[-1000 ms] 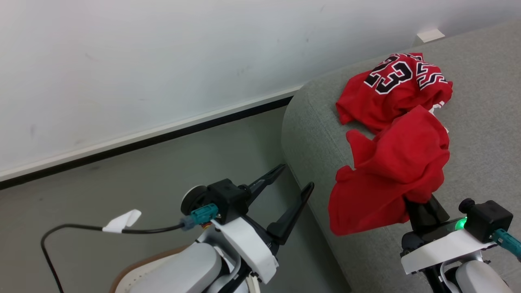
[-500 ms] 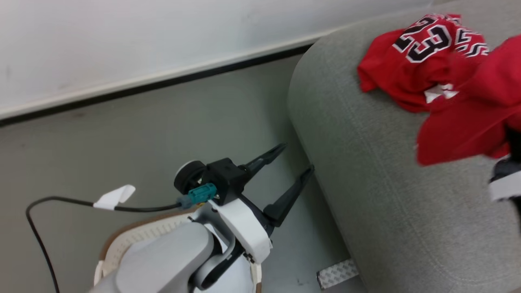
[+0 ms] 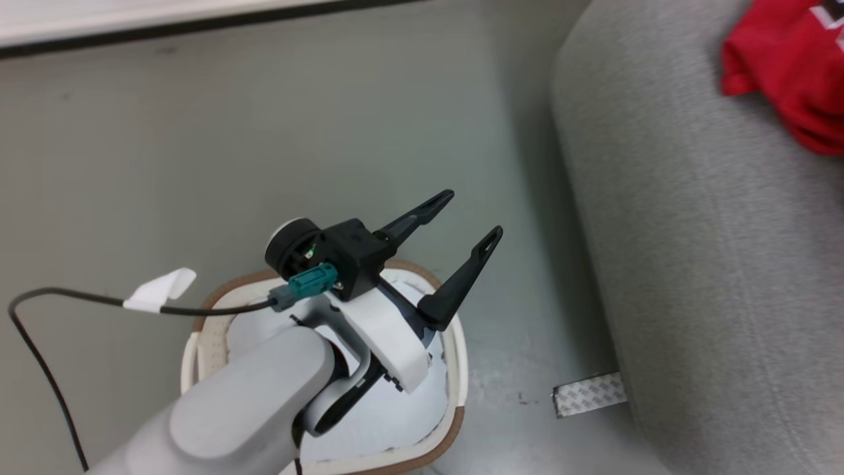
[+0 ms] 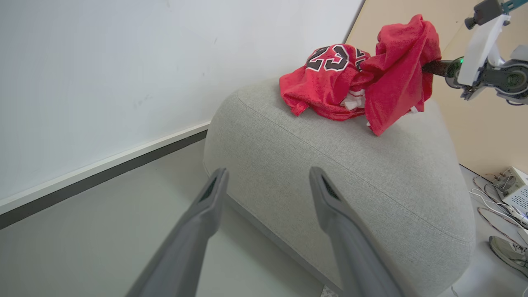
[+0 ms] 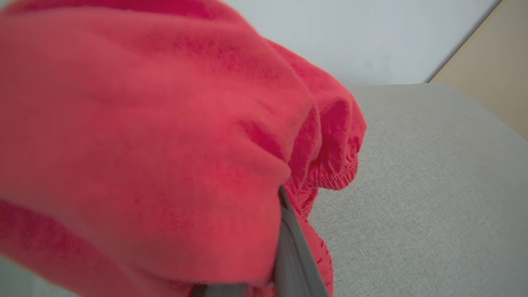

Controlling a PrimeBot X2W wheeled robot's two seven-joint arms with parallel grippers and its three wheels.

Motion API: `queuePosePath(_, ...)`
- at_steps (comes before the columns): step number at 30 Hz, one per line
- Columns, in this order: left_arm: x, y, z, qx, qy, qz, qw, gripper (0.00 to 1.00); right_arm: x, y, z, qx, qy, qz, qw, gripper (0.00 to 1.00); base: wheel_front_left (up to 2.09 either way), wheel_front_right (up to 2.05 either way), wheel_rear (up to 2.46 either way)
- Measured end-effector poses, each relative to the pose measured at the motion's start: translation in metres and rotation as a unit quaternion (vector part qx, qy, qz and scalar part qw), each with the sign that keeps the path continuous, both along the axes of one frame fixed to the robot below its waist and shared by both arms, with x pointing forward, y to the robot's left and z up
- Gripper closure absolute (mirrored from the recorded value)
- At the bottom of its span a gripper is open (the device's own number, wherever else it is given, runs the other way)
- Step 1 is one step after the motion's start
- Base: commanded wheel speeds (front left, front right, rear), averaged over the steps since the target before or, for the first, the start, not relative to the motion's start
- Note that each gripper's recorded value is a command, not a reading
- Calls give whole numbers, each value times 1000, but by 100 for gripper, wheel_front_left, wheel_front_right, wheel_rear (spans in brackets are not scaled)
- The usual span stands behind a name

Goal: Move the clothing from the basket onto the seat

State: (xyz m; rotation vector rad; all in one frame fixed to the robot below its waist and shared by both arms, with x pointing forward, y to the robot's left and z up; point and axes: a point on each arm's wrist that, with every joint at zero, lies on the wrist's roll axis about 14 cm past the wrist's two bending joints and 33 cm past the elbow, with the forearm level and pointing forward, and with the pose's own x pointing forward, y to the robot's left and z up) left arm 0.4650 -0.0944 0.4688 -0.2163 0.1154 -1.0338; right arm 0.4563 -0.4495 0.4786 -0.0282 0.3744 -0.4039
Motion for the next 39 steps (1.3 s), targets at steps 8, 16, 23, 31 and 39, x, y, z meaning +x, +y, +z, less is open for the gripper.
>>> queuePosePath(8,12,17,-23,8,17,26,999,0,-7,-14,-70,9,155,-27,988,96,0,0,0)
queuePosePath(16,14,22,-19,11,10,36,999,0,-8,-11,-74,15,170,-30,985,0,0,0,0)
queuePosePath(23,1,21,-1,7,0,39,999,0,-16,1,-52,1,162,1,987,0,0,0,0)
queuePosePath(31,-19,45,40,11,-35,83,996,0,-37,20,16,-47,122,74,989,0,0,0,0)
queuePosePath(39,-33,88,105,-18,-85,162,983,0,-41,75,103,-64,-19,156,985,0,0,0,0)
